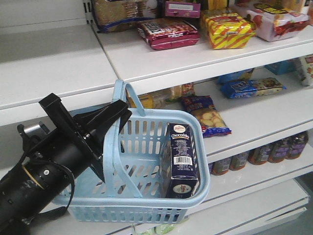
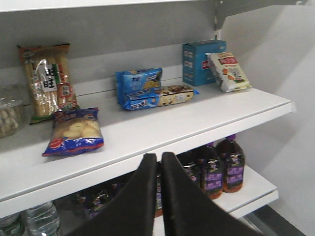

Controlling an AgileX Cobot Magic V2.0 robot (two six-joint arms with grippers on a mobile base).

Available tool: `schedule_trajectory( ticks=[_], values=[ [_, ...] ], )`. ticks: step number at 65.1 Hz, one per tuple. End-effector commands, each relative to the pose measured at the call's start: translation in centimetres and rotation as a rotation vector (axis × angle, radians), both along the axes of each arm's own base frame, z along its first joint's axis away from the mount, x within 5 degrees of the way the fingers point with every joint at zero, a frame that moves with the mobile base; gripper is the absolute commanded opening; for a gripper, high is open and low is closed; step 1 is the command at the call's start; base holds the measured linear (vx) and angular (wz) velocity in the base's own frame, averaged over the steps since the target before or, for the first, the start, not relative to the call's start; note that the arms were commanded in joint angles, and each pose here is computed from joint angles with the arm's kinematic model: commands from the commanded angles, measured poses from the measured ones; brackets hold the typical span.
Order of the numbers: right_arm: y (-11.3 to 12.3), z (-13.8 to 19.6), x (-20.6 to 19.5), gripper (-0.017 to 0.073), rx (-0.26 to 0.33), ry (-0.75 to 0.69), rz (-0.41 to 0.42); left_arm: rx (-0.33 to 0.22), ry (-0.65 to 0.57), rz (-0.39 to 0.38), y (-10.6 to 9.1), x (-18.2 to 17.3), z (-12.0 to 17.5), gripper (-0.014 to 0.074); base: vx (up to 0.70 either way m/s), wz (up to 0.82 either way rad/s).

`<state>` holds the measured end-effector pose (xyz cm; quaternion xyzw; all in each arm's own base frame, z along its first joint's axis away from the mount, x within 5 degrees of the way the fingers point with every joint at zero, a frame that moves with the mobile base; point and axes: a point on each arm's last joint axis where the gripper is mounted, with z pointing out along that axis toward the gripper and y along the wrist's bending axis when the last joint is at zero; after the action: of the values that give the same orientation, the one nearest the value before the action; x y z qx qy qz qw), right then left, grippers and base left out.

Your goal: Left arm holds basket, right arm returns cookies

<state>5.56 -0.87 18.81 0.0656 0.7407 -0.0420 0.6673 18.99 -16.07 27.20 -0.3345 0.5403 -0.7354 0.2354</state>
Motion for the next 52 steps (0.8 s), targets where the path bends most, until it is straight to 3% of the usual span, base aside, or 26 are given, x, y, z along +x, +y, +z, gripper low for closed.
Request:
schedule_trajectory(
  ticks=[1,52],
  values=[
    [-0.01,0.16,0.04,-0.0006,-0.021,-0.062,-0.001,-0.137,-0.145,-0.003,0.26,-0.47,2.87,-0.0003,0.05,0.39],
    [-0.01,0.16,0.04,-0.0006,-0.021,-0.062,-0.001,-0.137,-0.145,-0.003,0.26,-0.47,2.87,-0.0003,0.01,0.27]
  ],
)
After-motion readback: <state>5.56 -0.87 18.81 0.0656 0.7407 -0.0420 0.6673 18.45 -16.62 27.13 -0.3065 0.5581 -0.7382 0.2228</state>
